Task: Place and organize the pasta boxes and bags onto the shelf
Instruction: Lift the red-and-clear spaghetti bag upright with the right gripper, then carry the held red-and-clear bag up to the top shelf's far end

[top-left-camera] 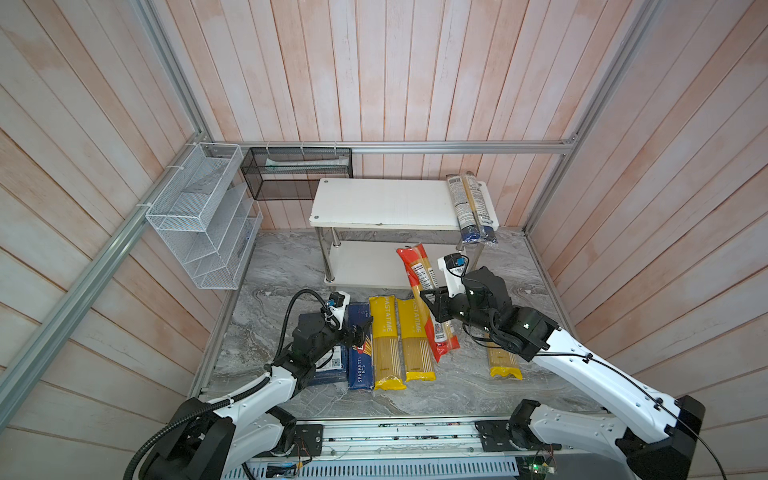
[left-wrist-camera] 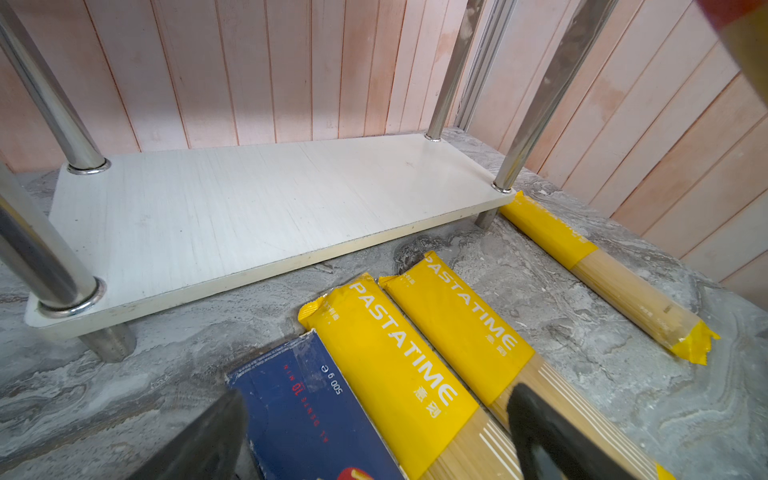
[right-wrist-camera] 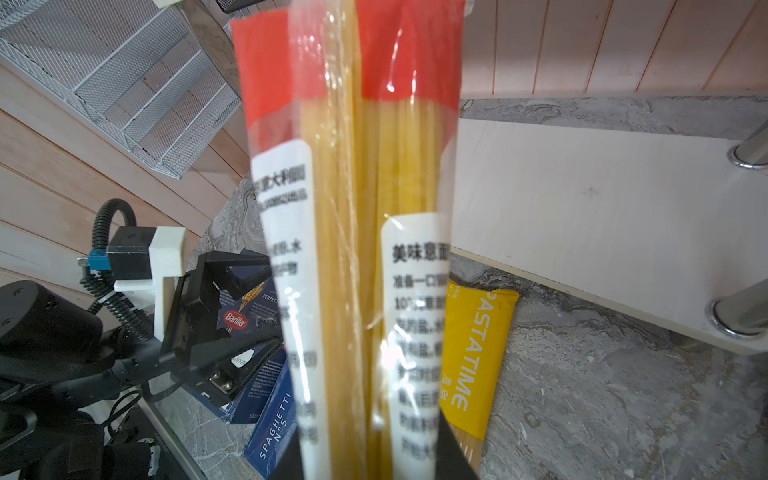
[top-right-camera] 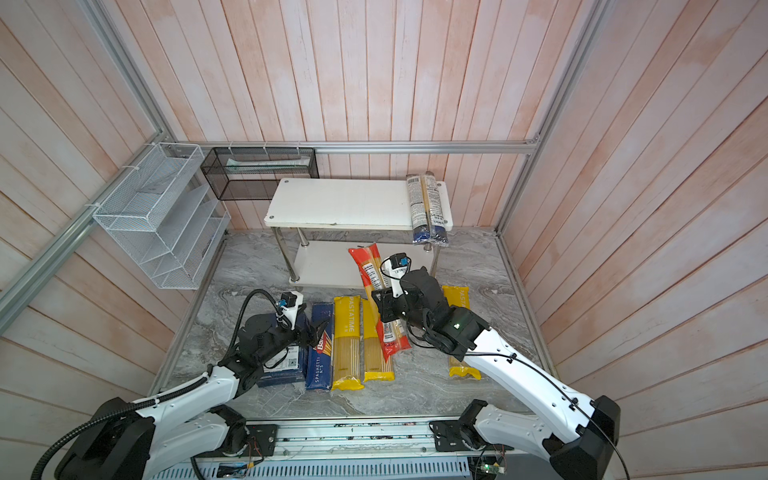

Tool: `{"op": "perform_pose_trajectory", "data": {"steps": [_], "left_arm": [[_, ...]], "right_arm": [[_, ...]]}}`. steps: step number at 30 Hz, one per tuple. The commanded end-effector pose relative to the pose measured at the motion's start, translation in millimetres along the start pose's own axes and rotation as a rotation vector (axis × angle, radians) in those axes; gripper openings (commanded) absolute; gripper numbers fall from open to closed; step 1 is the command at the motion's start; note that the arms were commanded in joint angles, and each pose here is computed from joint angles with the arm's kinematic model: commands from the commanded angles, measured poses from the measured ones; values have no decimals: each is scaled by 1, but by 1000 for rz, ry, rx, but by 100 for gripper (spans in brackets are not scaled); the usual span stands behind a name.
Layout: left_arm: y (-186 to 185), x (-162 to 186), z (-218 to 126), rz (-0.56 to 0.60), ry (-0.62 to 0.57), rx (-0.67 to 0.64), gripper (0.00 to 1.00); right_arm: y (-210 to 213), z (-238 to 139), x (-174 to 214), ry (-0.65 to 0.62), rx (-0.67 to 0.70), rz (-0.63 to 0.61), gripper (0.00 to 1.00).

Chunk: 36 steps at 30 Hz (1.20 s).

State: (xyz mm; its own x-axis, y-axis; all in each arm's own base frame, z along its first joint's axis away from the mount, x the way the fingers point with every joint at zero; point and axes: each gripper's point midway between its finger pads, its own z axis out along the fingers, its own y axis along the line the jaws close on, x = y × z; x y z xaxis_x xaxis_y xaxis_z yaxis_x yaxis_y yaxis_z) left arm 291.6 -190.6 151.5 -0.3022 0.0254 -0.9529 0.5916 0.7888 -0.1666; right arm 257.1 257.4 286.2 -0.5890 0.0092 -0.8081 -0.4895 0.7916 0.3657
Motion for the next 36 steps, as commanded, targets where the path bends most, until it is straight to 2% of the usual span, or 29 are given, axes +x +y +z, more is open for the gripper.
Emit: {"op": "perform_pose_trajectory", "data": {"steps": [1, 15, 36], "left_arm": [[-1, -10, 1, 14, -23, -2, 100], [-1, -10, 1, 14, -23, 0, 100], [-2, -11, 1, 16, -26, -1, 100]], "right_arm": [[26, -22, -58, -169, -69, -17, 14], [33, -33, -109, -220, -19, -29, 13], [10, -37, -176, -273, -9, -35, 12]]}}
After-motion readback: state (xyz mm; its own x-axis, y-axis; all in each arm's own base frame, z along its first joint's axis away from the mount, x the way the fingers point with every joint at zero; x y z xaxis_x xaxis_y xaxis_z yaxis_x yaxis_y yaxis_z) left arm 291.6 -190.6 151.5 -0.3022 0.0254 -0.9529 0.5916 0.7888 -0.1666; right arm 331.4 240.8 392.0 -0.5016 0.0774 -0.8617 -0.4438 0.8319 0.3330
